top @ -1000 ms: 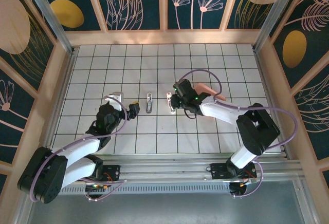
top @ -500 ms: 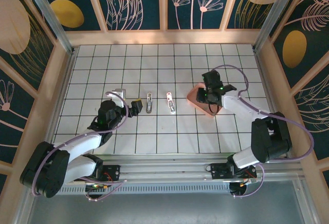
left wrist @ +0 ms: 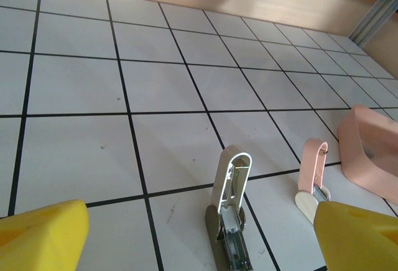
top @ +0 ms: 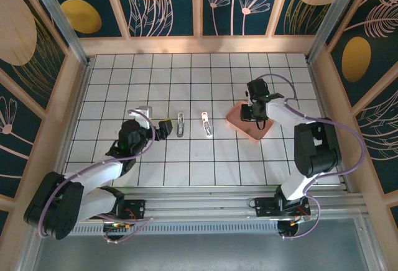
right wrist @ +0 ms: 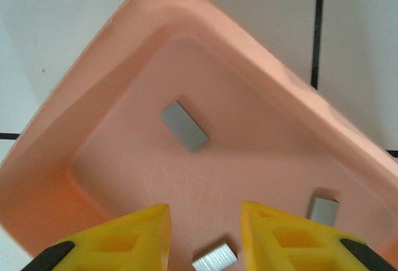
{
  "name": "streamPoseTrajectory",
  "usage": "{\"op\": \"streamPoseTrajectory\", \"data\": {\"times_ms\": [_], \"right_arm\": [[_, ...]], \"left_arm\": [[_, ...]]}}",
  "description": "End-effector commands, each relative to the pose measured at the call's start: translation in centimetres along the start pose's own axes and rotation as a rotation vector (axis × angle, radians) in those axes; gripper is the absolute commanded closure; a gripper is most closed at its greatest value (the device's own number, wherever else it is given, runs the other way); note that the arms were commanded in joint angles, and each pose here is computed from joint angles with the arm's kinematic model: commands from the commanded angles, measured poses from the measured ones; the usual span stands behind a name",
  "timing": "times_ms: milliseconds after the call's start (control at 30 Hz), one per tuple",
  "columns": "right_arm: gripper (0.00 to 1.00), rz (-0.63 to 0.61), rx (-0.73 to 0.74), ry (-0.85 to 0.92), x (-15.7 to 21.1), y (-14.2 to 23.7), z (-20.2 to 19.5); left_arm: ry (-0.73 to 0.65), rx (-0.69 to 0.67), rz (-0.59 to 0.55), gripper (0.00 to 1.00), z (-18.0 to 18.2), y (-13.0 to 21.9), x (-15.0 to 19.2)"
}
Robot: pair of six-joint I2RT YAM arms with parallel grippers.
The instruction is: Load the staples into the stapler
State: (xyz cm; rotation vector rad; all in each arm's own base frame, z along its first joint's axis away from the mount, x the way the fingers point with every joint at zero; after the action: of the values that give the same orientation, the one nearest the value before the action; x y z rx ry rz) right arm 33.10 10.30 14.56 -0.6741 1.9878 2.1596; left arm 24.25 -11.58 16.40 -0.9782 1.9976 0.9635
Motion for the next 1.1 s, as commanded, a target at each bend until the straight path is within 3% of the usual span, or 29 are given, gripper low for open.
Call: {"op": "streamPoseTrajectory", "data": {"times_ms": [0, 1067], "right_arm": [[0.66, -0.053, -0.034, 0.017, -1.3, -0.3, 0.2], [0.66, -0.033, -0.041, 0.054, -1.6, -4.6, 0.4]], "left_arm": [[-0.002, -0.008, -0.013, 0.07, -0.2, 0.3, -0.3], [-0.022, -0.029, -0.010, 0.07, 0.1, 0.2, -0.1]]}}
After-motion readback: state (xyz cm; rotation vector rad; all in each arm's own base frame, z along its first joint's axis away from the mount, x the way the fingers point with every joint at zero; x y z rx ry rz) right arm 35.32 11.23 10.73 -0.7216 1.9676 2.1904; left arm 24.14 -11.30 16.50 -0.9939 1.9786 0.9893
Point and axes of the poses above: each hand's point on the last joint's axis, 136 mm out from that joint toward the fingers, its own y axis back along the fingers, its own z axis along the line the jaws close on, x = y × z, the point moved 9 cm from there along y, back along the fingers, and after that the axes turned 9 degrees about y, right-handed, at the moved point
